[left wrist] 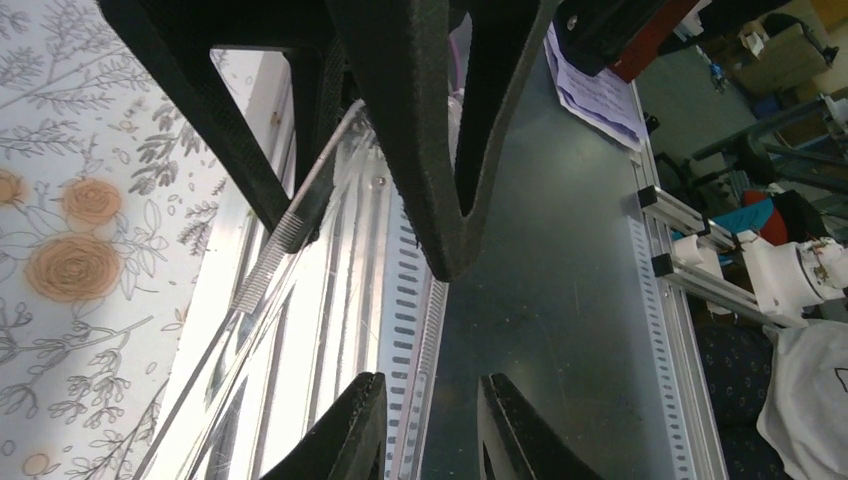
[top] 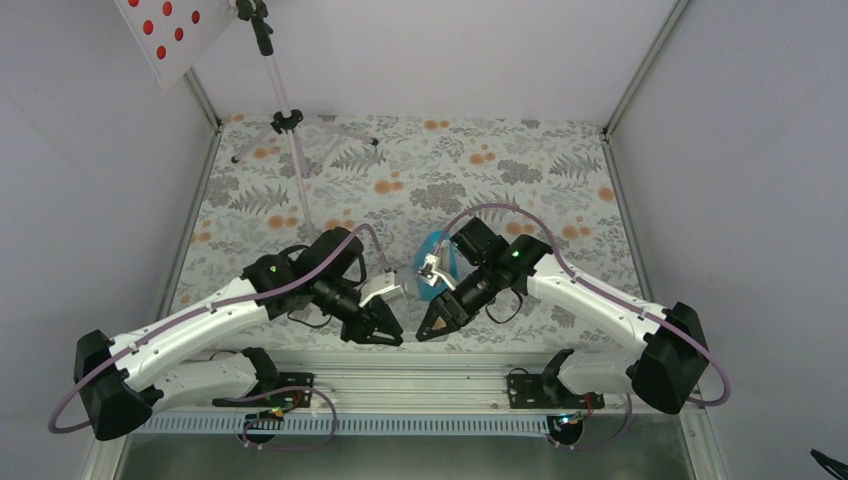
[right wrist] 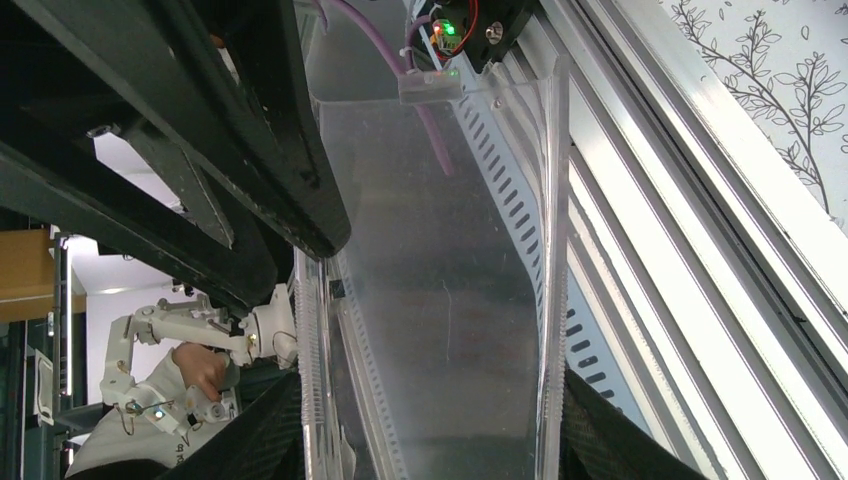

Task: Pack up the instrument practice props

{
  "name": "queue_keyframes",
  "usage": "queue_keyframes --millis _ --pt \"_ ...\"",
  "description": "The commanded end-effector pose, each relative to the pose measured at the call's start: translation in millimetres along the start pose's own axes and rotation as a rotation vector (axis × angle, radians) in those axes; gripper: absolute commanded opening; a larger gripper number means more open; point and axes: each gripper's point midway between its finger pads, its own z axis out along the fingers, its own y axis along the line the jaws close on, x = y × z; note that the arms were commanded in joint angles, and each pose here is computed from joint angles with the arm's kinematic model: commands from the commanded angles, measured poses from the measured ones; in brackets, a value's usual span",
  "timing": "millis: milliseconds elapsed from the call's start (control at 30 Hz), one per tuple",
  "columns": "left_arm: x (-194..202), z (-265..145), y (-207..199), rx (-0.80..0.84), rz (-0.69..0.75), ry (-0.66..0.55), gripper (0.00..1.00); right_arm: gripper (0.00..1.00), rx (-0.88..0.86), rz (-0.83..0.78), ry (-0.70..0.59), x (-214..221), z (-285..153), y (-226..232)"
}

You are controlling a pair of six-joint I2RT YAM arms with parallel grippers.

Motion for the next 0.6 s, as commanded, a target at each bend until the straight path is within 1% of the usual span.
queue_keyframes --millis 0,100,267,433,467,500,567 --pt "4 7 -9 0.050 0.008 0.029 0.21 0.37 -0.035 -0.035 0.002 -2 -2 13" --pt "6 10 -9 0.049 0.007 0.042 0.15 0.37 -0.036 -0.037 0.002 -2 -2 13" --pt "8 13 -13 0.070 0.007 0.053 0.03 0.37 -0.036 -0.035 0.005 -1 -1 12" --pt "11 15 -17 0.111 -0.008 0.063 0.02 0.38 -0.028 -0.040 0.002 -1 -1 11" --pt "12 16 -17 0.114 -0.013 0.066 0.02 0.39 -0.024 -0.042 -0.001 -2 -2 10" --pt "12 16 -17 0.116 -0.015 0.067 0.02 0.43 -0.015 -0.048 -0.008 -3 -2 10" --pt "14 18 -14 0.113 -0.026 0.070 0.02 0.55 0.029 -0.056 -0.045 -10 -6 7"
